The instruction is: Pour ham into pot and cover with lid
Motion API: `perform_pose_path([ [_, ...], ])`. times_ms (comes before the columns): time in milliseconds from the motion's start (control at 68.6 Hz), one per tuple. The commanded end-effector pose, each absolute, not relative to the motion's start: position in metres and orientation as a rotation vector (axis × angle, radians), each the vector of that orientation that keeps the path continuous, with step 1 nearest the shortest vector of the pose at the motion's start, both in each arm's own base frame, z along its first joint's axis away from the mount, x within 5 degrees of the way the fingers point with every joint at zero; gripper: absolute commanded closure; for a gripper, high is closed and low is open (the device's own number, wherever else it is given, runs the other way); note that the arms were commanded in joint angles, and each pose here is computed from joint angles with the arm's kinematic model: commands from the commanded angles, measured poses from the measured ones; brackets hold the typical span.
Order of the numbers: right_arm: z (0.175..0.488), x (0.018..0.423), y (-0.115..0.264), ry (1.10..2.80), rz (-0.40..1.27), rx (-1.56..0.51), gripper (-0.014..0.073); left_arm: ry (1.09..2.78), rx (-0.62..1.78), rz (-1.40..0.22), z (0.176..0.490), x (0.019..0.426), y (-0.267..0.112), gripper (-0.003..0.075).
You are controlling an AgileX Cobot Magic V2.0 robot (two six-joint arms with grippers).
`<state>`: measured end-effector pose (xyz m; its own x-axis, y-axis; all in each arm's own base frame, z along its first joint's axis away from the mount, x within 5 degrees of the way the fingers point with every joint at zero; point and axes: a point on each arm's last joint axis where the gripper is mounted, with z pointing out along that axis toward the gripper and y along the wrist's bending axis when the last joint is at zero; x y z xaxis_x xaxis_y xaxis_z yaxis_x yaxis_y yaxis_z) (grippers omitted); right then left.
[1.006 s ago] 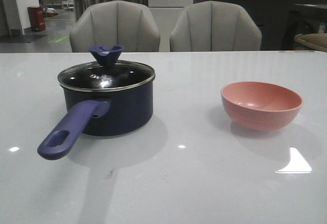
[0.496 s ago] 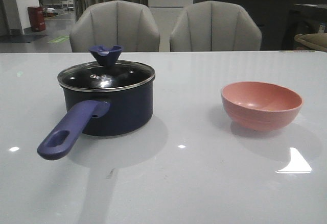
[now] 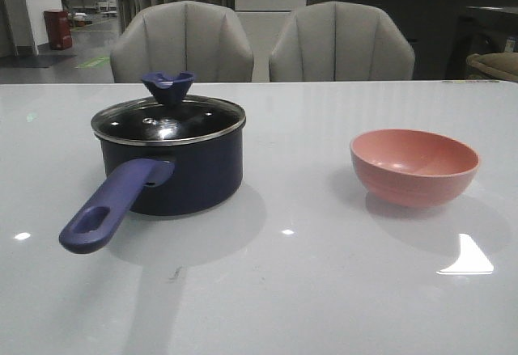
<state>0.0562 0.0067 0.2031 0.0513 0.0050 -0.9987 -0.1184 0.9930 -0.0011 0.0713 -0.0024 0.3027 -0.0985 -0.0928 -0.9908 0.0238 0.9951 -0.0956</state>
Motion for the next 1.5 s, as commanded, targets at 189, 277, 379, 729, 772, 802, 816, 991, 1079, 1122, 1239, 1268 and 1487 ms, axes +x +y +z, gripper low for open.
perform_pose_path([
  [189, 0.213, 0.054, 0.006, 1.41, 0.08, -0.087, 0.0445, 1.704, -0.084, -0.142, 0.34, 0.09, -0.004, 0.0118],
  [277, 0.213, 0.054, 0.006, 1.41, 0.08, -0.087, 0.0445, 1.82, -0.088, -0.138, 0.346, 0.106, -0.005, 0.0114],
  [379, 0.213, 0.054, 0.006, 1.41, 0.08, -0.087, 0.0445, 1.948, -0.092, -0.133, 0.352, 0.127, -0.006, 0.0115],
  [729, 0.213, 0.054, 0.006, 1.411, 0.08, -0.087, 0.0445, 2.288, -0.09, -0.125, 0.38, 0.224, -0.012, 0.0115],
  [772, 0.213, 0.054, 0.006, 1.411, 0.08, -0.087, 0.0445, 2.325, -0.074, -0.13, 0.378, 0.238, -0.017, 0.0115],
  [802, 0.213, 0.054, 0.006, 1.411, 0.08, -0.087, 0.0445, 2.331, -0.058, -0.137, 0.38, 0.244, -0.02, 0.0115],
  [816, 0.213, 0.054, 0.006, 1.411, 0.08, -0.087, 0.0445, 2.342, -0.049, -0.14, 0.38, 0.248, -0.022, 0.0115],
  [991, 0.213, 0.054, 0.006, 1.411, 0.08, -0.087, 0.0445, 2.395, 0.106, -0.201, 0.378, 0.291, -0.066, 0.0115],
  [1079, 0.213, 0.054, 0.006, 1.411, 0.08, -0.087, 0.0445, 2.41, 0.151, -0.238, 0.376, 0.308, -0.089, 0.0115],
  [1122, 0.213, 0.054, 0.006, 1.411, 0.08, -0.087, 0.0445, 2.43, 0.162, -0.253, 0.373, 0.317, -0.101, 0.0115],
  [1239, 0.213, 0.054, 0.006, 1.411, 0.08, -0.087, 0.0445, 2.459, 0.224, -0.281, 0.371, 0.333, -0.129, 0.0115],
  [1268, 0.213, 0.054, 0.006, 1.411, 0.08, -0.087, 0.0445, 2.482, 0.229, -0.282, 0.366, 0.338, -0.136, 0.0115],
  [1487, 0.213, 0.054, 0.006, 1.411, 0.08, -0.087, 0.0445, 2.512, 0.233, -0.32, 0.356, 0.364, -0.173, 0.0115],
])
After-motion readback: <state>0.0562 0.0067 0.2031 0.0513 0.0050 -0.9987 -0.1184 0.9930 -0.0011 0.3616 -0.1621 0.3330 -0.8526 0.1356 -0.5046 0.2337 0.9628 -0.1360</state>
